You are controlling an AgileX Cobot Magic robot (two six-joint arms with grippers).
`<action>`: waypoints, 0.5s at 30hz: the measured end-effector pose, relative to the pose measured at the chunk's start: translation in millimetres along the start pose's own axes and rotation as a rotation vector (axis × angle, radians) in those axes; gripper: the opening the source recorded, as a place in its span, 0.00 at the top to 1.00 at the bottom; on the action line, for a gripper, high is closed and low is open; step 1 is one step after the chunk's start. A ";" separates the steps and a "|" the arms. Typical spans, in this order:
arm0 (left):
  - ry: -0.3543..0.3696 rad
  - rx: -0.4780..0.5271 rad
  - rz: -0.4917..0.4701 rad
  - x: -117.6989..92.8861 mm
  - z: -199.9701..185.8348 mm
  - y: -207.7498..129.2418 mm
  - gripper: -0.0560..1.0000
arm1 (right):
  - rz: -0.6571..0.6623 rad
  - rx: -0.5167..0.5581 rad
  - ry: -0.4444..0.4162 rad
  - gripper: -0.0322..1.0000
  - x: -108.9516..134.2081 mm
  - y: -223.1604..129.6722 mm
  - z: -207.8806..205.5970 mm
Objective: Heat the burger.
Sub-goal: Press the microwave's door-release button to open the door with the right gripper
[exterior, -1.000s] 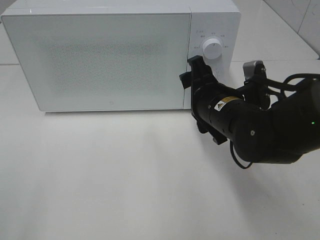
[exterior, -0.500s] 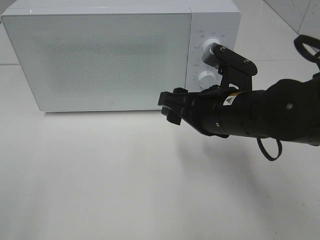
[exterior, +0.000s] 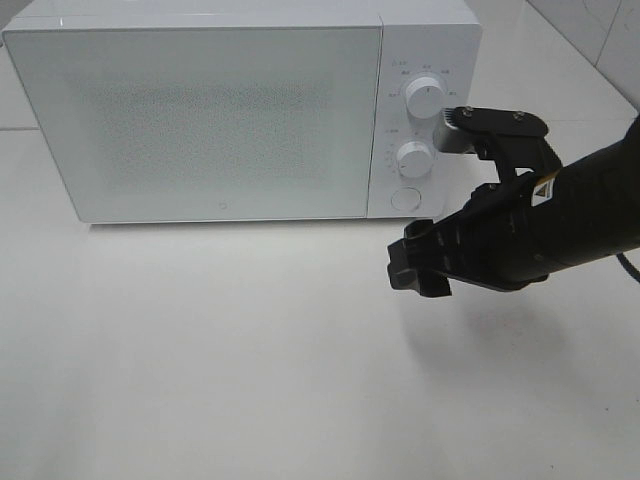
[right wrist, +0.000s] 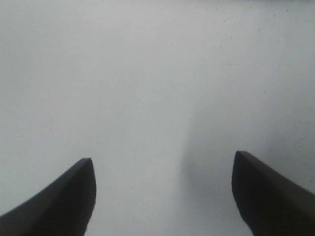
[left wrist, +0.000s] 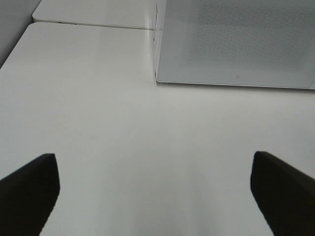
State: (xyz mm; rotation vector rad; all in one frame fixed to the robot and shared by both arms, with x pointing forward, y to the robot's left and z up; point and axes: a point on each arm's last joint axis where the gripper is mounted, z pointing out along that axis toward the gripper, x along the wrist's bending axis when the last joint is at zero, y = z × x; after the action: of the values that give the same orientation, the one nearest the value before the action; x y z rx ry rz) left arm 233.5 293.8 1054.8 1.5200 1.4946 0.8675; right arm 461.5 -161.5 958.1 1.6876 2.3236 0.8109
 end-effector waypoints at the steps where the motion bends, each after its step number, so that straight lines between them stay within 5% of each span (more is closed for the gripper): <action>1: 0.000 0.000 0.000 0.0 0.0 0.0 0.02 | 0.000 0.000 0.000 0.28 0.0 0.0 0.0; 15: 0.000 0.000 0.000 0.0 0.0 0.0 0.02 | -0.125 0.074 -0.018 0.28 -0.6 -16.4 -66.9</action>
State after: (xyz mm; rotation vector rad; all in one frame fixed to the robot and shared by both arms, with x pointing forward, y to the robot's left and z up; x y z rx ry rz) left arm 233.5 293.8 1054.8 1.5200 1.4946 0.8675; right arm 419.5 -187.8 1005.8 1.5515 2.4462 0.6918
